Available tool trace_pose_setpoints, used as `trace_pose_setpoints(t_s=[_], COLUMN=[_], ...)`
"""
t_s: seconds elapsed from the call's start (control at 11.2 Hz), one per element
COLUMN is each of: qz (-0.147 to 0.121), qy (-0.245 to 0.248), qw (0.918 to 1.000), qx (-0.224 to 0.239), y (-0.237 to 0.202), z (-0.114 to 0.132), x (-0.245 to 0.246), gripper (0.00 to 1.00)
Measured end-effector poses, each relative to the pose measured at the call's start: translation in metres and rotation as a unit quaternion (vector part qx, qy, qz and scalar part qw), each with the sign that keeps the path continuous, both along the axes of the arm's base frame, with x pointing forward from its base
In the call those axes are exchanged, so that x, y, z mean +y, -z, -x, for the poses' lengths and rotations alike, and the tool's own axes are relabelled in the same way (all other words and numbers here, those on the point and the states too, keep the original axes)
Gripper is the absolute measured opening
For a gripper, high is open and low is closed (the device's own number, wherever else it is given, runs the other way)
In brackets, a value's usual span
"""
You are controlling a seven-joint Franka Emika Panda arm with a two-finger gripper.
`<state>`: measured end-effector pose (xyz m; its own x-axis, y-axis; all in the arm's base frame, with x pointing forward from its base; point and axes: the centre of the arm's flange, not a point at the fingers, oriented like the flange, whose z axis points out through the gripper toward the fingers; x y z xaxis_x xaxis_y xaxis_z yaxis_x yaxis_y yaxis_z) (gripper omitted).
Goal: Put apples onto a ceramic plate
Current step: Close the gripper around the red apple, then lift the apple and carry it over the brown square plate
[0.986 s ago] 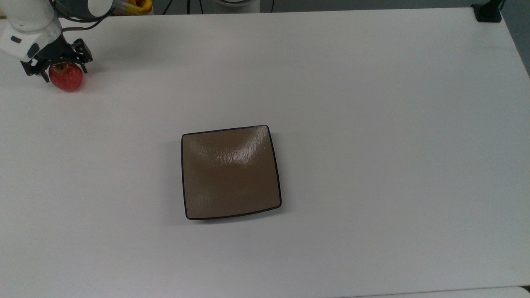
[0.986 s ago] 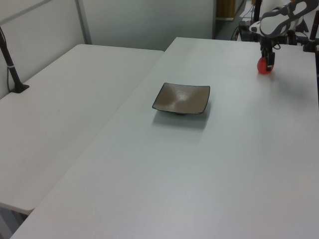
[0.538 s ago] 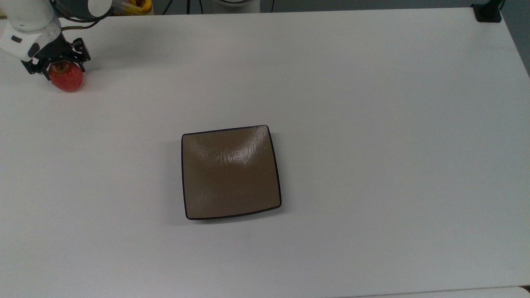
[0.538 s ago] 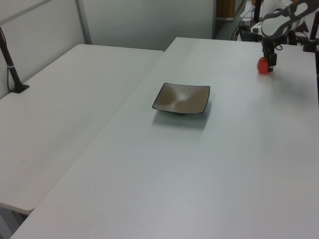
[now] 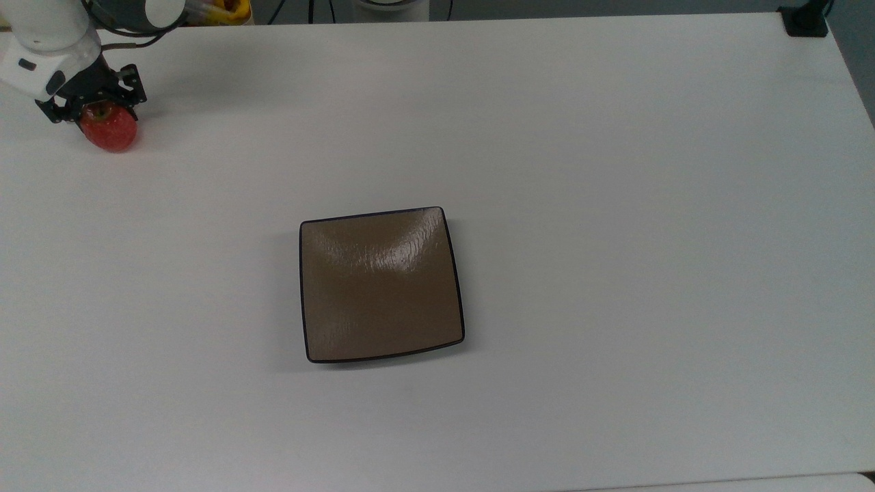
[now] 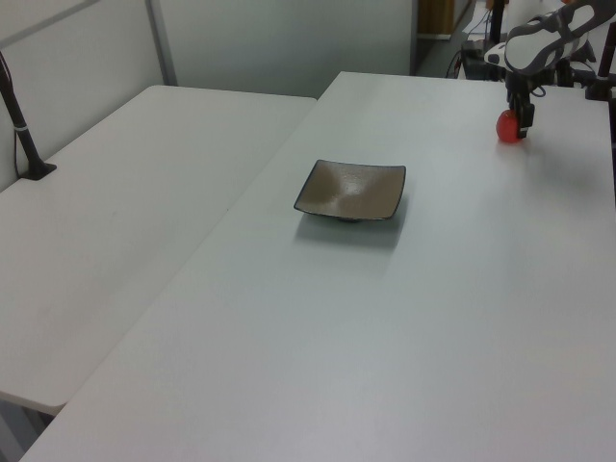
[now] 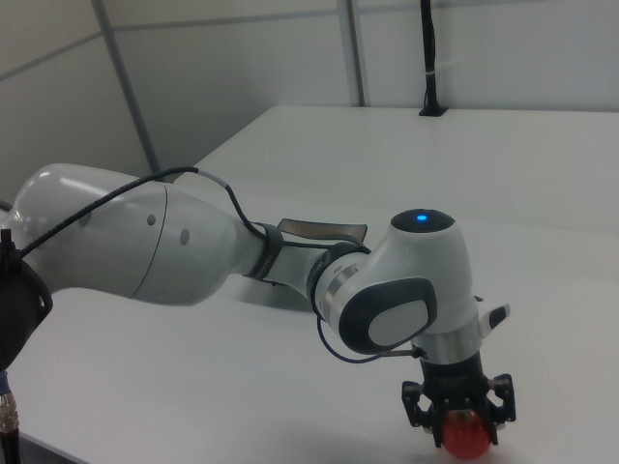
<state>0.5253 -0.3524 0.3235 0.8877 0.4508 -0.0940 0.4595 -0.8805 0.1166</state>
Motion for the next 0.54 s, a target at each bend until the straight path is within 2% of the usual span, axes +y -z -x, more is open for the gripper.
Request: trace_pose_setpoints(t_s=[0.27,0.36,0.54], qz=[0.004,0.006,-0.008], qy=[-0.001,-0.003,-0.006], qw=[1.0000,0.9999,1.0000], qx=[-0.008,-0.015,-0.003], y=[-0.010,-0.023,-0.070], z=[-0.002,-0.005,-0.013], x=[0.001,0.002,0.014], gripper=[0.76,0.75,0.75])
